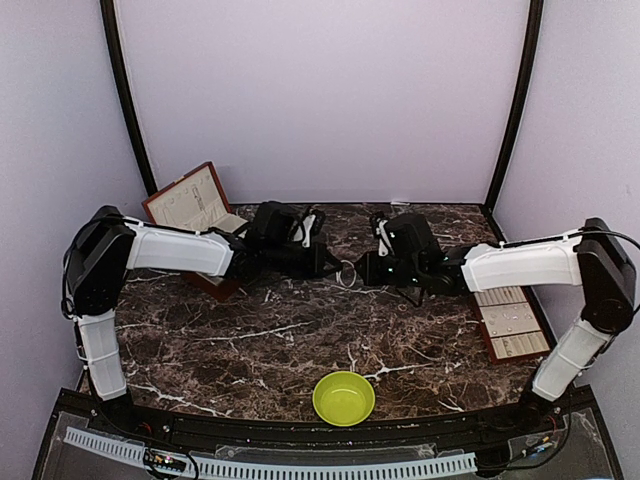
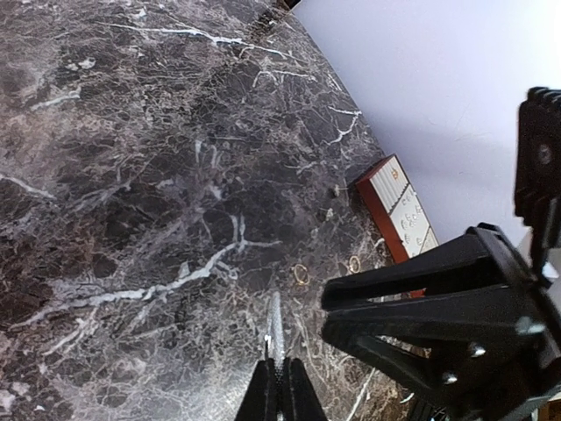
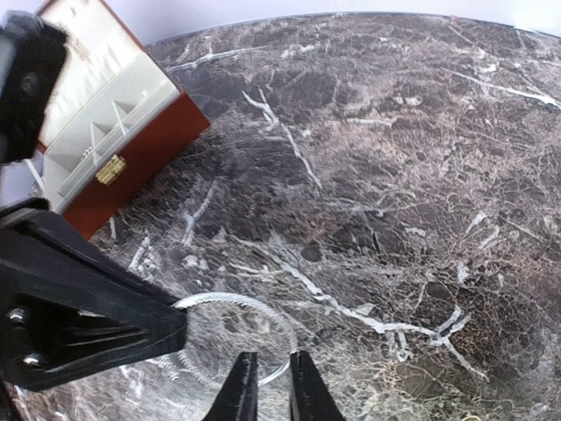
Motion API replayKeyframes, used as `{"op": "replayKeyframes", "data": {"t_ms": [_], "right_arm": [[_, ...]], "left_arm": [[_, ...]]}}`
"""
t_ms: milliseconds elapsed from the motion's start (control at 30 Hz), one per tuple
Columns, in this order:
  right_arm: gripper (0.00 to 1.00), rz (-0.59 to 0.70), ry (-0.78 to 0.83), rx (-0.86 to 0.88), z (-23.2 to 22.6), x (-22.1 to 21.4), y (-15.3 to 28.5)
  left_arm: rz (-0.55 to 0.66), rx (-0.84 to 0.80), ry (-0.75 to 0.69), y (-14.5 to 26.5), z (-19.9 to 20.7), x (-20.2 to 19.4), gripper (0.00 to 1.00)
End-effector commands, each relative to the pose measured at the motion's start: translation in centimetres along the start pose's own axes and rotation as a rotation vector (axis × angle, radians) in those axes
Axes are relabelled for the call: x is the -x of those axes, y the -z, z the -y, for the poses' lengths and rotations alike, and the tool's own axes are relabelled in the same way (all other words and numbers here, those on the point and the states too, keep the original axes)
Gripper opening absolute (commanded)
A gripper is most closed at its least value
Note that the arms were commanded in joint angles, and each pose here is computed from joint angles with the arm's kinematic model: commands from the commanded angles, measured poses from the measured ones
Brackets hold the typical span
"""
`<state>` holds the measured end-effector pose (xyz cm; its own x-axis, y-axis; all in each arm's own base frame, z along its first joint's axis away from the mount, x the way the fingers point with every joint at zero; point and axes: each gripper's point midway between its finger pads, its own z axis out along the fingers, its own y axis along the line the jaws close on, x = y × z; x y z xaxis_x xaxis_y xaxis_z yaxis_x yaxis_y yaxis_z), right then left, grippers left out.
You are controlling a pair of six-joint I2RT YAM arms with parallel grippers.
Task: Organize the mixed jewelry
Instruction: Pass from the right arm to the left, then place the bangle in the larger divider.
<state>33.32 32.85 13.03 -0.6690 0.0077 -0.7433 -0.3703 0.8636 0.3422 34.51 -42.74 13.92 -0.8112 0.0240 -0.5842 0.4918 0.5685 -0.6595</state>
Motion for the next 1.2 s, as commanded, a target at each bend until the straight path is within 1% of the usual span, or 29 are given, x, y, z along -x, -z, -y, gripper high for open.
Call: {"op": "replayKeyframes", "data": {"t_ms": [0, 100, 200, 267, 300, 400, 467, 600, 633, 667, 700, 733, 767, 800, 833, 867, 900, 1067, 1167], "right_arm": [[0.2, 0.099, 0.013, 0.081, -2.2, 2.9, 2.2], [0.28, 0.134, 0.023, 0.081, -2.2, 3.9, 3.2], [0.3, 0.163, 0.034, 0.06, -1.7, 4.6, 4.1], [0.3, 0.175, 0.04, 0.04, -1.1, 4.7, 4.6], [0.3, 0.179, 0.042, 0.03, -0.7, 4.8, 4.8], [0.3, 0.186, 0.037, 0.004, 0.6, 4.7, 5.4], [0.3, 0.187, 0.027, -0.011, 1.7, 4.6, 5.7], [0.31, 0.185, 0.0, -0.041, 4.0, 4.4, 6.1], [0.31, 0.187, -0.005, -0.047, 4.5, 4.5, 6.2], [0.32, 0.19, -0.011, -0.052, 4.9, 4.5, 6.3], [0.33, 0.193, -0.015, -0.059, 5.3, 4.6, 6.5], [0.33, 0.196, -0.019, -0.065, 5.7, 4.6, 6.7], [0.34, 0.199, -0.025, -0.072, 6.1, 4.7, 6.9], [0.34, 0.2, -0.031, -0.079, 6.5, 4.6, 7.0], [0.34, 0.204, -0.038, -0.083, 6.8, 4.7, 7.2], [0.35, 0.209, -0.045, -0.087, 7.0, 4.7, 7.5], [0.35, 0.214, -0.054, -0.088, 7.2, 4.8, 7.7], [0.38, 0.235, -0.084, -0.102, 8.0, 5.0, 8.7], [0.38, 0.243, -0.091, -0.111, 8.3, 5.0, 9.1]], "left_arm": [[0.079, 0.047, -0.112, 2.4, 1.7, 3.1, 0.0], [0.102, 0.091, -0.137, 3.5, 1.2, 4.2, 0.0], [0.118, 0.146, -0.158, 5.1, 0.0, 5.3, 0.0], [0.13, 0.201, -0.167, 6.5, -1.3, 6.0, 0.0], [0.133, 0.233, -0.157, 7.4, -2.6, 6.4, 0.0], [0.151, 0.3, -0.142, 10.6, -4.9, 7.2, 0.0], [0.176, 0.351, -0.136, 13.2, -6.8, 8.4, 0.0], [0.173, 0.426, -0.17, 16.6, -9.0, 9.9, 0.0], [0.145, 0.44, -0.18, 17.0, -9.6, 9.6, 0.0], [0.154, 0.454, -0.18, 17.8, -10.2, 10.4, 0.0], [0.12, 0.465, -0.189, 17.9, -10.9, 10.1, 0.0], [0.128, 0.476, -0.19, 18.6, -11.5, 10.9, 0.0], [0.095, 0.48, -0.199, 18.5, -12.1, 10.5, 0.0], [0.1, 0.486, -0.199, 19.1, -12.6, 11.2, 0.0], [0.069, 0.479, -0.198, 18.7, -13.3, 10.8, 0.0], [0.071, 0.478, -0.195, 19.1, -13.9, 11.3, 0.0], [0.046, 0.462, -0.19, 18.6, -14.5, 10.9, 0.0], [0.024, 0.436, -0.159, 18.3, -16.9, 11.1, 0.0], [0.005, 0.441, -0.169, 17.6, -17.8, 11.2, 0.0]]}}
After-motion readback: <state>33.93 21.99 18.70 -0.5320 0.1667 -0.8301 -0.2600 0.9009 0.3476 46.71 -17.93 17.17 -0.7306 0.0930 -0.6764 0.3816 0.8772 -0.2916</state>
